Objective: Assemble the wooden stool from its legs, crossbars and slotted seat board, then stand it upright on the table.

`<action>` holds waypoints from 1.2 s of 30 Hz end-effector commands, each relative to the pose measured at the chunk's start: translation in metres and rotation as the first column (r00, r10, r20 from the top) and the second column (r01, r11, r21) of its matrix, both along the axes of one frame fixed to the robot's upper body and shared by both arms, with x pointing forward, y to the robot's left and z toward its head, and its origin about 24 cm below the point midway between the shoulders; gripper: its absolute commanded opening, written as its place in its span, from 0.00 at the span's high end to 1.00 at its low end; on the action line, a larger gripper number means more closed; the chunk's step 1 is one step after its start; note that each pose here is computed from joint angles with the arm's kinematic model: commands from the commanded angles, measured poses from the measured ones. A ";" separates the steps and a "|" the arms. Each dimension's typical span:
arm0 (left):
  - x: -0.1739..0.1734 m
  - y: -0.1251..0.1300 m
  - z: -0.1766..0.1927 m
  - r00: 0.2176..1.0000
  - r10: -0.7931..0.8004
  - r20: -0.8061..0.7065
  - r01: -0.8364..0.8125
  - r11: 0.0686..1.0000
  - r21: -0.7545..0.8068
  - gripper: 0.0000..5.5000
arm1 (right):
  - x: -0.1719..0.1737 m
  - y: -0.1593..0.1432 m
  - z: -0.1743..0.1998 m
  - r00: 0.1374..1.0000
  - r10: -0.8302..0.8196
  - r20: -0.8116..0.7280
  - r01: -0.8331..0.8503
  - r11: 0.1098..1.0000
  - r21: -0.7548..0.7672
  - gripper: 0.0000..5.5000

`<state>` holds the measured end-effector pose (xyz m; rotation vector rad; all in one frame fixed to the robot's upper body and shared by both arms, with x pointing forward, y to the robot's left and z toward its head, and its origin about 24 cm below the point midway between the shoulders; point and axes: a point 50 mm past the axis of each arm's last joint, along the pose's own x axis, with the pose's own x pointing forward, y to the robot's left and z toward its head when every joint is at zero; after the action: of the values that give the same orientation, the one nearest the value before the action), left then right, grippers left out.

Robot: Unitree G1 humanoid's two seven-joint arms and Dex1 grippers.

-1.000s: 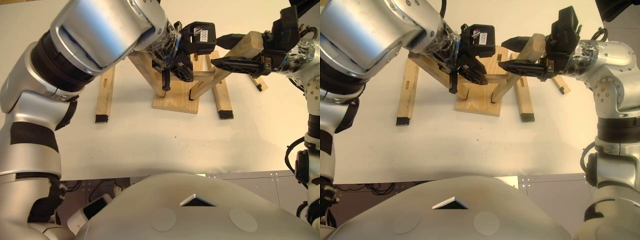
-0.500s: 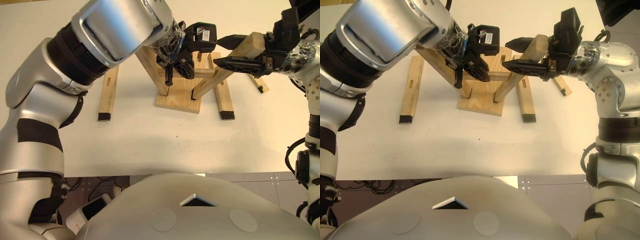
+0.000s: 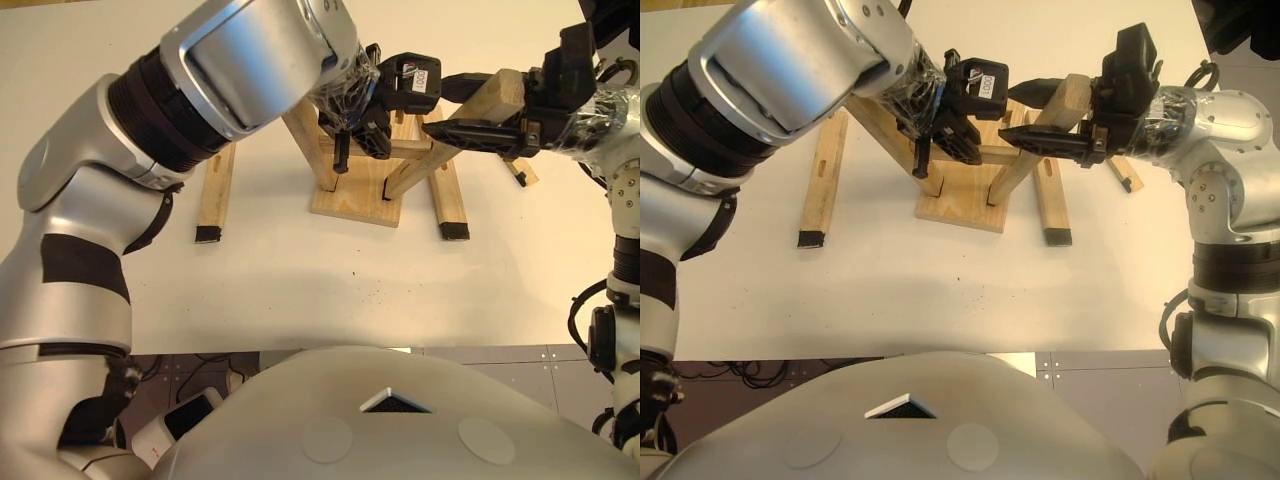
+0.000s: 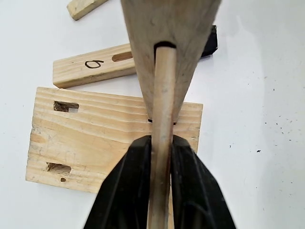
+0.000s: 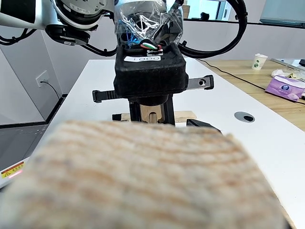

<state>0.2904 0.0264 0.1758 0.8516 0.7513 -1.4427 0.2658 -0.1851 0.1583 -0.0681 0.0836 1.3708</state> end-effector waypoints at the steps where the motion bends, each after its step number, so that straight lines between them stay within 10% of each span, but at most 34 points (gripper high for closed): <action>1: -0.009 0.025 -0.080 0.963 0.190 -0.192 -0.162 0.975 0.150 0.93 | -0.003 0.022 -0.026 0.994 0.027 -0.107 -0.029 1.000 -0.013 0.63; 9: 0.014 0.048 -0.011 0.960 0.256 -0.109 -0.264 0.962 -0.068 0.70 | 0.000 0.022 -0.023 0.993 -0.004 -0.116 0.005 1.000 0.011 0.35; 20: -0.001 0.081 0.088 0.948 0.298 0.109 -0.244 0.904 -0.351 0.70 | 0.003 0.014 -0.033 0.991 -0.063 -0.117 0.055 0.996 -0.074 0.35; 27: 0.004 0.171 0.142 0.635 0.769 0.075 -0.448 0.445 -0.776 0.76 | 0.016 0.001 -0.058 0.960 -0.280 -0.023 0.264 0.928 -0.261 0.57; 31: 0.000 0.231 0.062 0.211 0.967 -0.140 -0.701 0.050 -0.711 0.88 | 0.032 -0.001 -0.062 0.812 -0.558 0.174 0.583 0.758 -0.292 0.71; 36: -0.034 0.169 -0.052 0.116 0.952 -0.284 -0.909 -0.013 -0.416 1.00 | 0.020 0.055 -0.059 0.794 -0.588 0.152 0.604 0.737 -0.305 0.88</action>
<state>0.2625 0.2146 0.1312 -0.1621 0.5666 -0.1961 0.2909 -0.1469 0.0971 -0.3243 0.2590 0.6601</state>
